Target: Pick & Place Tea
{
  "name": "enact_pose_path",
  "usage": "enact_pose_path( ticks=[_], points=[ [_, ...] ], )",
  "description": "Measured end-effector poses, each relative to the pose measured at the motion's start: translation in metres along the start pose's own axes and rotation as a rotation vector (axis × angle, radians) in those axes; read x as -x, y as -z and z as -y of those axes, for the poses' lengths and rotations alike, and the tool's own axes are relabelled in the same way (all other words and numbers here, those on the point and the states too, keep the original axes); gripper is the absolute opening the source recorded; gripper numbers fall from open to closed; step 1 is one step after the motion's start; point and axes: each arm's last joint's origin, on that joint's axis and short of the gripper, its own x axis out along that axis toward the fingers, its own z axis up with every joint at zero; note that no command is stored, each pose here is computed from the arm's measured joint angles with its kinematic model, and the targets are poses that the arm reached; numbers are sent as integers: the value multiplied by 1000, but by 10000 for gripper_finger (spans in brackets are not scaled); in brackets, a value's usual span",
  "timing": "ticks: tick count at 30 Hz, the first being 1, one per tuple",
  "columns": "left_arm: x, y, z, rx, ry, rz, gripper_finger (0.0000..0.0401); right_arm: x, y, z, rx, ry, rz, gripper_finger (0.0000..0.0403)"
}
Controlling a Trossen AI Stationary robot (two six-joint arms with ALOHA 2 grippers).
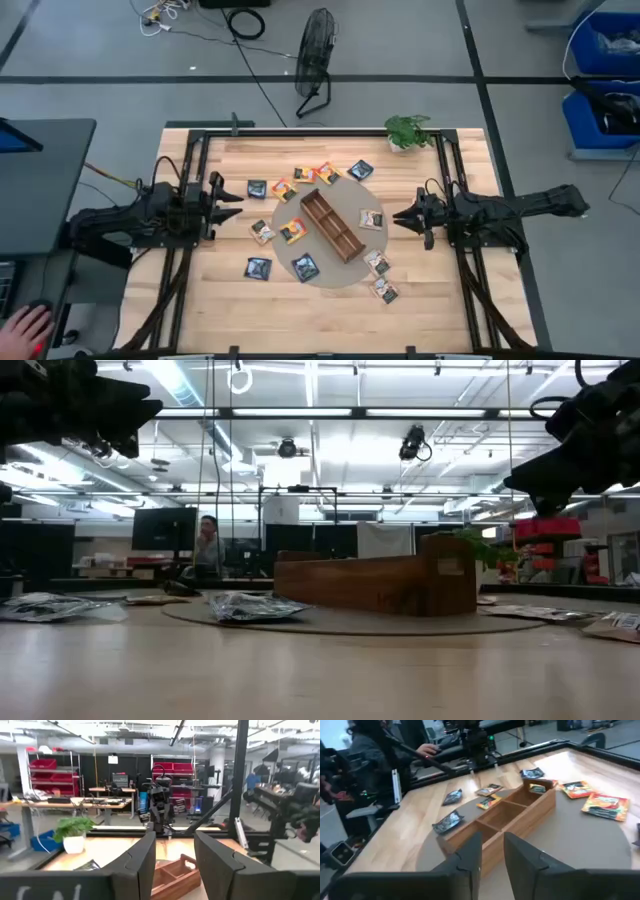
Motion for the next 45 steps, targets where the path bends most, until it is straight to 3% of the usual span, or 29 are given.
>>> enact_pose_path(
  ticks=[5, 13, 19, 23, 27, 31, 34, 38, 45],
  points=[
    [0, 0, 0, 102, 0, 2, 140, 0, -2, 2, -265, 75, 47, 89],
    [0, -1, -1, 142, -21, 11, 140, 1, -5, 5, -624, 154, 149, 89],
    [0, -5, -3, 456, -105, 81, 140, 2, -15, 5, -738, 159, 285, 89],
    [1, -6, -6, 559, -188, 131, 140, 3, -19, 5, -830, 165, 362, 89],
    [1, -8, -7, 652, -213, 171, 140, 8, -39, 0, -833, 114, 432, 89],
    [1, -8, -7, 737, -222, 191, 140, 17, -80, -10, -710, 132, 480, 89],
    [2, -8, -8, 832, -234, 211, 140, 18, -105, -17, -665, 203, 402, 89],
    [2, -8, -8, 839, -250, 222, 140, 11, -129, -24, -681, 283, 271, 89],
    [2, -8, -8, 840, -250, 222, 140, -33, -168, -39, -584, 279, 84, 123]
  ],
)
